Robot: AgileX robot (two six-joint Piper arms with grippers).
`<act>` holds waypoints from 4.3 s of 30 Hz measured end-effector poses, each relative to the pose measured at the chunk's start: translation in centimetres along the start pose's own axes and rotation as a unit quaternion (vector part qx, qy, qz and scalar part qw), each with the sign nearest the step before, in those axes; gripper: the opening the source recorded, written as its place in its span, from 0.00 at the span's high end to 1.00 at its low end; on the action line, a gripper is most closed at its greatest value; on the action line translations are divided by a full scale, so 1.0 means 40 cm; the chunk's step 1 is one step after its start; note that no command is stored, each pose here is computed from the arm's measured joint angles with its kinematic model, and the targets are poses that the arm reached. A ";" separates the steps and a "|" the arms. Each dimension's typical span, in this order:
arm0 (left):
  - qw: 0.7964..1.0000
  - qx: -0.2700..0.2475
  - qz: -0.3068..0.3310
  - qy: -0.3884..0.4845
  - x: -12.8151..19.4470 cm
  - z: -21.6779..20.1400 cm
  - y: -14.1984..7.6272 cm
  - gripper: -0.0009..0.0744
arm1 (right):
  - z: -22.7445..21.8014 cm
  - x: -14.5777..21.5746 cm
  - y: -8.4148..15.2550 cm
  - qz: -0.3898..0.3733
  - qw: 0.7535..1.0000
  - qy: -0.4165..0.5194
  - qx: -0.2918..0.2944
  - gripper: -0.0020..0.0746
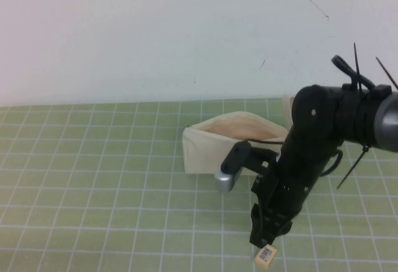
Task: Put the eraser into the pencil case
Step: Pick up the eraser from the table, then place the eraser on the pencil case
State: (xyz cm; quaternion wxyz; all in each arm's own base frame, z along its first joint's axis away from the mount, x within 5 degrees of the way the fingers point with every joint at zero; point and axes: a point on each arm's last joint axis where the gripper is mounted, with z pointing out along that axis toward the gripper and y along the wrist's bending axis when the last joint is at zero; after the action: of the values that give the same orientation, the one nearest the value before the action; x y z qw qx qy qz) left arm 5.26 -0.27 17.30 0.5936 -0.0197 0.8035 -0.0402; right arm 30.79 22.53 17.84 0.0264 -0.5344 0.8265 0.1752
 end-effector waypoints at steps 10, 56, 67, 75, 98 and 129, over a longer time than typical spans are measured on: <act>1.000 0.000 0.000 0.000 0.000 0.000 0.000 0.99 | -0.021 -0.011 0.005 -0.044 0.999 0.004 -0.011 0.74; 1.000 0.000 0.000 0.000 0.000 0.000 0.000 0.99 | 0.119 -0.047 0.085 -0.439 0.881 0.172 0.038 0.48; 1.000 0.000 0.000 0.000 0.000 0.000 0.000 0.99 | 0.127 -0.051 0.075 -0.445 0.876 0.180 0.046 0.71; 1.000 0.000 0.000 0.000 0.000 0.000 0.000 0.99 | 0.125 -0.050 0.076 -0.419 0.888 0.182 0.048 0.71; 1.000 0.000 0.000 0.000 0.000 0.000 0.000 0.99 | -0.237 -0.293 0.113 -0.345 0.915 0.012 0.207 0.71; 1.000 0.000 0.000 0.000 0.000 0.000 0.000 0.99 | -0.451 -0.215 0.012 -0.084 0.944 -0.077 0.311 0.93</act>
State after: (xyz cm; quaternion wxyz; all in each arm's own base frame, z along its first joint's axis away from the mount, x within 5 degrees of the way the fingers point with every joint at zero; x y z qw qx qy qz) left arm 5.26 -0.27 17.30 0.5936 -0.0197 0.8035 -0.0402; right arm 36.64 24.49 36.86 0.2694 -0.5523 0.7871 -0.0526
